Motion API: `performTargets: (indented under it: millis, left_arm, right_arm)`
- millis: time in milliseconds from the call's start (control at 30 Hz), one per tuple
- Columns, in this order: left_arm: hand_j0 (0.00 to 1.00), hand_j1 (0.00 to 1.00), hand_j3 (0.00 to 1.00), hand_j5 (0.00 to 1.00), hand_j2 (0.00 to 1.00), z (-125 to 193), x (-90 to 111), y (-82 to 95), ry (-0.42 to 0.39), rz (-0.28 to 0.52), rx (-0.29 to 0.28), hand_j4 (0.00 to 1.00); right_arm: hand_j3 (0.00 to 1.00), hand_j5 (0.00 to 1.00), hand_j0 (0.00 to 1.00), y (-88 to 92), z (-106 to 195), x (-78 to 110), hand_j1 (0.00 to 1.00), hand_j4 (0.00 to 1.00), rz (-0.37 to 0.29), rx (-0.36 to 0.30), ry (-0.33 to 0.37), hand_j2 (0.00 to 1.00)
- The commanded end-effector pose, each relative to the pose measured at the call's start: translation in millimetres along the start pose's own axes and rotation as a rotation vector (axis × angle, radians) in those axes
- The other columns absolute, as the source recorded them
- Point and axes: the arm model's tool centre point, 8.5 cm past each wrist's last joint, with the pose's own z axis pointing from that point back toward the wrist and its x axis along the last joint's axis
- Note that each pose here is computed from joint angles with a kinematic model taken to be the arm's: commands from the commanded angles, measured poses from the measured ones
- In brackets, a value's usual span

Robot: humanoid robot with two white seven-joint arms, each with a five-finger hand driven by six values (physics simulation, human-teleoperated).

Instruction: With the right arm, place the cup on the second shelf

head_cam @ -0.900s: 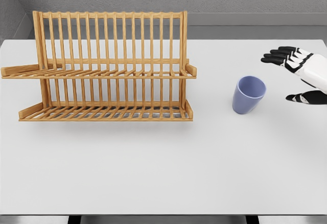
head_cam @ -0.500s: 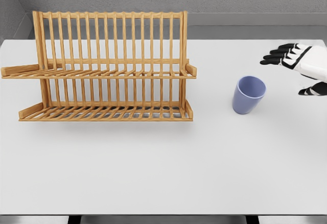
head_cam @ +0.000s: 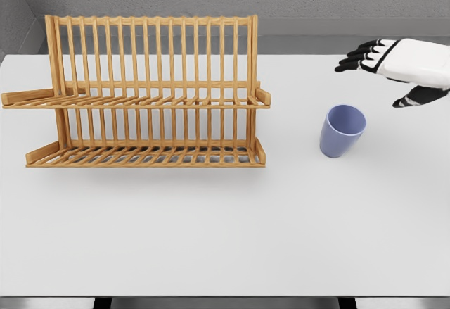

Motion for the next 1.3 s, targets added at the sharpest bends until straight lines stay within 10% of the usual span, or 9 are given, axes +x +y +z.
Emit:
performTargets:
  millis: [0, 1267]
  left_arm:
    - [1.0, 1.0, 1.0, 1.0, 1.0, 0.0, -0.1, 0.0, 0.0, 0.0, 0.0, 1.0]
    - [1.0, 1.0, 1.0, 1.0, 1.0, 0.0, -0.1, 0.0, 0.0, 0.0, 0.0, 1.0]
  right_arm:
    - [1.0, 1.0, 1.0, 19.7, -15.5, 6.1, 1.0, 1.0, -0.032, 0.047, -0.034, 1.0]
    - [1.0, 1.0, 1.0, 71.6, -54.0, -5.1, 1.0, 1.0, -0.099, 0.179, -0.028, 1.0]
